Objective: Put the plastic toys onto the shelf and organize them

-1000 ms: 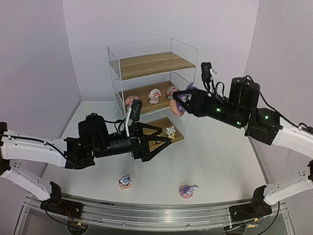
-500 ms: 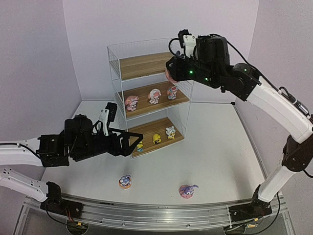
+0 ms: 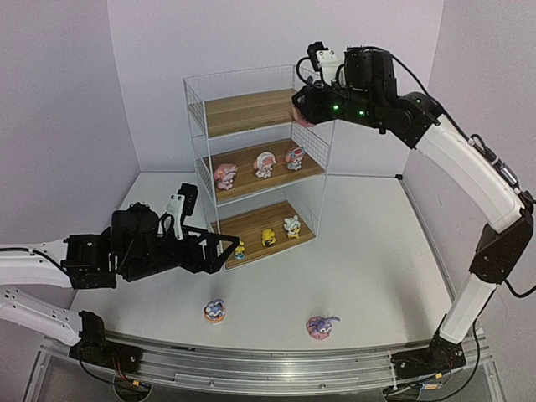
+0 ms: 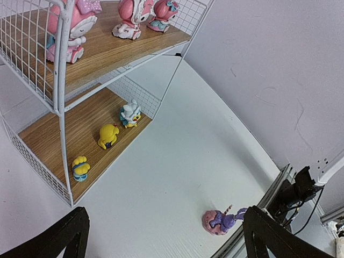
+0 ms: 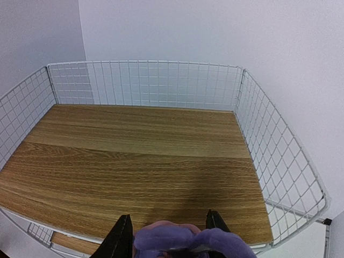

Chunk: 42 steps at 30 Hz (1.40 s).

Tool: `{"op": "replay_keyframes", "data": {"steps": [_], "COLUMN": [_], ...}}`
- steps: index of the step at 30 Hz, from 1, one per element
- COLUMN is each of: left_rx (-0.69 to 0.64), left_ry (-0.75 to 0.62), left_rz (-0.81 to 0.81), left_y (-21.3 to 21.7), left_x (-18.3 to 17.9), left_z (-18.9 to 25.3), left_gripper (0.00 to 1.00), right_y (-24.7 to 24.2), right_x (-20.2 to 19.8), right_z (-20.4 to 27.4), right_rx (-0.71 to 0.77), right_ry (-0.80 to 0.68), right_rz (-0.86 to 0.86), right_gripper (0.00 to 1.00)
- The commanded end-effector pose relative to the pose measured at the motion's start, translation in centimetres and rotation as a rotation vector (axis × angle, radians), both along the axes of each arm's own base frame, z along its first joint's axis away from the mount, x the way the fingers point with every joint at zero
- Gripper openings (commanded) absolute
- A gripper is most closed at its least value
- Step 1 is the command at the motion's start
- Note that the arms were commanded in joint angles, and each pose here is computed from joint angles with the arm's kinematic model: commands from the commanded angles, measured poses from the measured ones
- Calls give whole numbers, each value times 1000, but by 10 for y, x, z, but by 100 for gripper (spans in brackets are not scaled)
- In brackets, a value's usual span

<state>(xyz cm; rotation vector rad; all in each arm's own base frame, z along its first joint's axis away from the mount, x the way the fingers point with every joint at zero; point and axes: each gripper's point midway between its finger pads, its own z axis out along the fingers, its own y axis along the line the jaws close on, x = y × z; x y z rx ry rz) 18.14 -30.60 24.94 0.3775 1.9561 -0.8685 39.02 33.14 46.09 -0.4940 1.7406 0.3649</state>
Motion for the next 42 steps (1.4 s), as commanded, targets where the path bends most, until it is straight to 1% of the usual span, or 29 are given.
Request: {"op": "replay_keyframes", "data": {"steps": [1, 3, 5, 8, 9, 12, 15, 17, 21, 25, 29, 35, 42], "left_rx": [-29, -30, -28, -25, -24, -22, -23, -25, -29, -36, -64, -62, -71], "left_ry": [-22, -27, -26, -27, -27, -23, -17, -11, -7, -5, -14, -11, -7], "left_rz": [-3, -7, -8, -9, -8, -7, -7, -4, -2, 2, 5, 9, 11], "left_y": [-4, -4, -5, -5, -5, -4, -3, -3, -1, 1, 0, 1, 3], "left_x": [2, 2, 2, 2, 2, 2, 1, 1, 0, 0, 1, 1, 0], "left_z": [7, 6, 4, 2, 2, 0, -3, -4, -5, -5, 1, -1, -2], "left_gripper": [100, 100, 100, 100, 100, 100, 100, 100, 100, 100, 100, 100, 100], "right_y": [9, 10, 12, 17, 17, 16, 16, 15, 15, 13, 16, 19, 22], "right_x": [1, 4, 8, 13, 15, 22, 28, 31, 38, 46, 50, 55, 56], "right_z": [23, 22, 21, 17, 16, 16, 16, 16, 9, 0, -5, -11, -11], "right_rx": [40, 38, 38, 31, 26, 21, 14, 7, -9, -22, -31, -33, -29], "right_ry": [-37, -37, -36, -31, -33, -38, -46, -51, -45, -32, -27, -19, -21], "right_rz": [104, 114, 128, 157, 153, 133, 113, 104, 91, 69, 81, 85, 96], "right_gripper": [0, 1, 4, 16, 18, 21, 26, 27, 36, 40, 47, 50, 46]}}
